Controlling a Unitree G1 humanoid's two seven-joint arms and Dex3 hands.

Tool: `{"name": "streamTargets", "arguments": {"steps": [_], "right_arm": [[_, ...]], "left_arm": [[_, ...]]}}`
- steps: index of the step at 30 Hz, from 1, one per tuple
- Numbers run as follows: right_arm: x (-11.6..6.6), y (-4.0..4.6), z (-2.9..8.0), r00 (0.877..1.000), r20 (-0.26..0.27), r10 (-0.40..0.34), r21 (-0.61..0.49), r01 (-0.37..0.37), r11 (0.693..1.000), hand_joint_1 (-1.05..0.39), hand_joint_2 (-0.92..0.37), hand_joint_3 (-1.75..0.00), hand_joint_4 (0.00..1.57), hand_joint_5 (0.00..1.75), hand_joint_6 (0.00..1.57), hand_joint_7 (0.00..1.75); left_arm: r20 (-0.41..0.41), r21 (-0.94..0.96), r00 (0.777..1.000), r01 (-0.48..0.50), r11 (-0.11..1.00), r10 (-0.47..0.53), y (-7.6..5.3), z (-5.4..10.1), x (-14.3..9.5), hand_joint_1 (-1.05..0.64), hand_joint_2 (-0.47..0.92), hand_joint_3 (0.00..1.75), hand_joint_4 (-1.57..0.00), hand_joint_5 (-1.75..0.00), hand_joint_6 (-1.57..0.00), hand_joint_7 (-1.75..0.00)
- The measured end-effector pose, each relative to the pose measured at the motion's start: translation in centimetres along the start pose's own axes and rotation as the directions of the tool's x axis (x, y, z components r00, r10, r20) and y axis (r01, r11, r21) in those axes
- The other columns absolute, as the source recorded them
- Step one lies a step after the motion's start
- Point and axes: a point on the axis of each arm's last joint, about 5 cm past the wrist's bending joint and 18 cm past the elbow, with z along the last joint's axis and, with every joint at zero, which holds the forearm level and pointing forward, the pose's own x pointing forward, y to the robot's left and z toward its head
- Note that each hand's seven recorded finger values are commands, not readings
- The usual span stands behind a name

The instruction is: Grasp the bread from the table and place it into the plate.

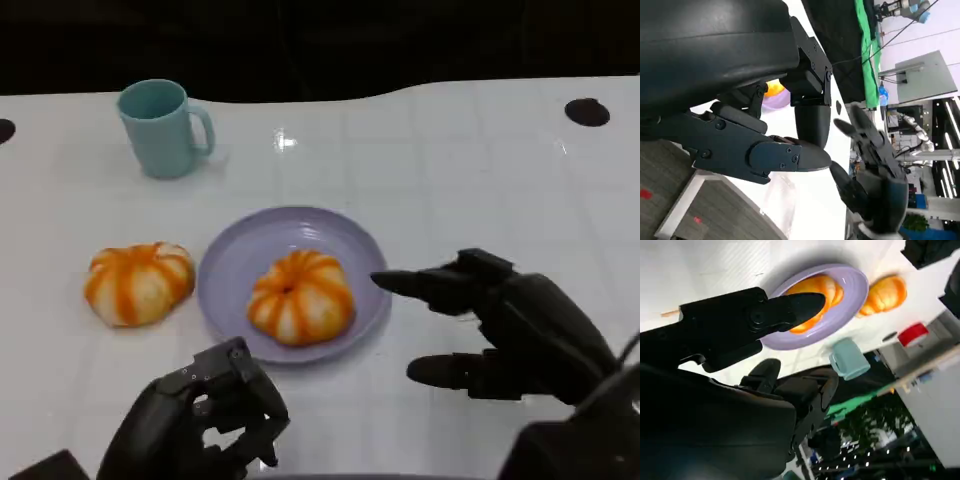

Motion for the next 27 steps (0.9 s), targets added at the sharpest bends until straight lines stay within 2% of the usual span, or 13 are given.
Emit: {"name": "streamTargets", "arguments": {"steps": [1, 2, 4, 5, 7, 9, 14, 21, 27], "right_arm": [[-0.3, -0.04, -0.1, 1.0, -0.001, -0.014, 0.005, 0.014, 1.0, -0.24, -0.86, -0.05, 0.59, 1.03, 0.78, 0.34], [-0.5, -0.07, -0.1, 1.0, -0.001, -0.024, 0.008, 0.024, 1.0, -0.1, -0.82, -0.17, 0.69, 1.28, 0.86, 0.59], [-1.1, -0.14, -0.3, 0.998, -0.002, -0.055, 0.025, 0.055, 0.998, 0.0, -0.49, -0.84, 0.74, 1.5, 0.8, 0.99], [-1.5, -0.16, -0.4, 0.997, -0.008, -0.076, 0.035, 0.076, 0.997, 0.02, -0.36, -1.08, 0.74, 1.58, 0.78, 1.12], [-2.3, -0.13, -0.5, 0.995, -0.014, -0.103, 0.047, 0.103, 0.994, 0.02, -0.28, -1.22, 0.74, 1.66, 0.74, 1.26], [-2.8, -0.17, -0.5, 0.993, -0.022, -0.113, 0.047, 0.114, 0.992, 0.02, -0.25, -1.3, 0.73, 1.71, 0.7, 1.35], [-3.9, -0.25, -0.2, 0.991, -0.029, -0.128, 0.044, 0.129, 0.991, -0.03, -0.25, -1.36, 0.74, 1.75, 0.65, 1.45], [-5.2, -0.54, 0.4, 0.991, -0.063, -0.114, 0.035, 0.117, 0.993, -0.04, -0.25, -1.4, 0.73, 1.75, 0.62, 1.52], [-6.0, -0.28, 0.7, 0.99, -0.103, -0.1, 0.023, 0.103, 0.994, -0.02, -0.25, -1.4, 0.73, 1.75, 0.61, 1.56]], "left_arm": [[0.002, -0.001, 1.0, 0.0, 1.0, 0.0, 0.0, 0.0, 0.0, -0.51, 0.92, 0.31, -0.67, -1.75, -0.59, -1.56], [0.003, -0.001, 1.0, 0.0, 1.0, 0.0, 0.0, 0.1, 0.0, -0.51, 0.92, 0.3, -0.68, -1.75, -0.59, -1.56], [0.009, -0.008, 1.0, 0.001, 1.0, 0.0, 0.0, 0.1, 0.1, -0.51, 0.92, 0.3, -0.68, -1.75, -0.59, -1.56], [0.009, -0.009, 1.0, -0.001, 1.0, 0.001, -0.1, 0.1, 0.1, -0.5, 0.92, 0.3, -0.68, -1.75, -0.59, -1.55], [0.008, -0.011, 1.0, -0.003, 1.0, 0.003, 0.0, 0.1, 0.0, -0.5, 0.92, 0.3, -0.68, -1.75, -0.59, -1.55], [0.009, -0.011, 1.0, -0.003, 1.0, 0.003, 0.0, 0.1, 0.0, -0.5, 0.92, 0.3, -0.68, -1.75, -0.59, -1.55], [0.009, -0.007, 1.0, -0.001, 1.0, 0.001, 0.0, 0.1, 0.1, -0.52, 0.92, 0.31, -0.68, -1.75, -0.59, -1.56], [0.008, -0.003, 1.0, -0.002, 1.0, 0.002, 0.1, 0.1, 0.1, -0.53, 0.92, 0.31, -0.67, -1.75, -0.58, -1.55], [0.005, 0.0, 1.0, -0.006, 1.0, 0.006, 0.3, 0.0, 0.0, -0.52, 0.92, 0.31, -0.67, -1.75, -0.58, -1.55]]}}
